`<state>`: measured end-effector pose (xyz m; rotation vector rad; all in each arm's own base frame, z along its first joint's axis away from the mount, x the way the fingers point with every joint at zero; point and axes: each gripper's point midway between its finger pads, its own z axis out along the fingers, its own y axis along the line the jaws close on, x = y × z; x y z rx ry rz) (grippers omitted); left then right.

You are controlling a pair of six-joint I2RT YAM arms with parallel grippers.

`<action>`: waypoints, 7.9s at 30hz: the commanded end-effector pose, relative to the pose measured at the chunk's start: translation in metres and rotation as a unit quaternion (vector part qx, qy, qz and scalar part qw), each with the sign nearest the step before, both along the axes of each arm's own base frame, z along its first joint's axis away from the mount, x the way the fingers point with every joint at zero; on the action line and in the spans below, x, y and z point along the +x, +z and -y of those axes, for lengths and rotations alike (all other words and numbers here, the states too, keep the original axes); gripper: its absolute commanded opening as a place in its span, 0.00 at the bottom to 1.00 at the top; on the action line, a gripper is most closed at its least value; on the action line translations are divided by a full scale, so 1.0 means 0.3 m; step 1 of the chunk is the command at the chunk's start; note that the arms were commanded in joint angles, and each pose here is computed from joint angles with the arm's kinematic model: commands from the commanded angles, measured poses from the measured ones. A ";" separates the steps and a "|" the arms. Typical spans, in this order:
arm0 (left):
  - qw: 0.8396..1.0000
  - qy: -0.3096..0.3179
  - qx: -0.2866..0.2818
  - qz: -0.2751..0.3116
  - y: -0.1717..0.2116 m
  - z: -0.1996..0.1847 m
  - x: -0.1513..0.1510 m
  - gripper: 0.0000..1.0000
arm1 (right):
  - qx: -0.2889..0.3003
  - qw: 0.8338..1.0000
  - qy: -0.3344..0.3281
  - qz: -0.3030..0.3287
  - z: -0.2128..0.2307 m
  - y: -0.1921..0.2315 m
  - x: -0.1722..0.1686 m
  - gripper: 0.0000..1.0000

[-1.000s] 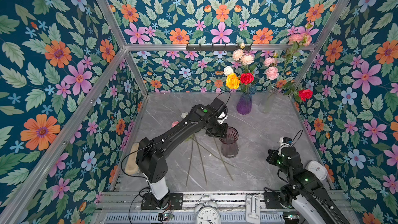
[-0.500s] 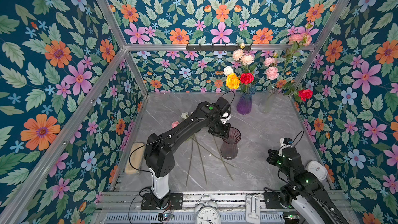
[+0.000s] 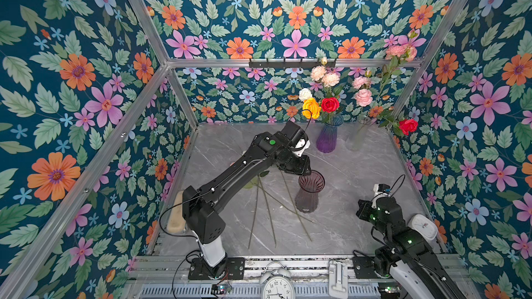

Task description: Arrange the flowers into the vase

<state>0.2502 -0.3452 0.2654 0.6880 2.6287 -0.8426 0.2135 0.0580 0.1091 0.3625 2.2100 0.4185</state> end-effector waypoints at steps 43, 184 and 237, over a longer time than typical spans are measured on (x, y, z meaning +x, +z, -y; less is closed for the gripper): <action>0.948 0.294 0.076 0.097 -0.734 -0.632 0.211 0.23 | 0.011 0.999 0.046 0.006 -0.056 0.010 0.011 0.36; 0.959 0.246 0.052 0.130 -0.644 -0.589 0.187 0.49 | 0.022 0.998 0.052 0.029 -0.057 0.030 -0.008 0.37; 0.932 0.301 0.021 0.201 -0.438 -0.580 0.353 0.00 | 0.021 0.998 0.052 0.024 -0.059 0.025 -0.004 0.37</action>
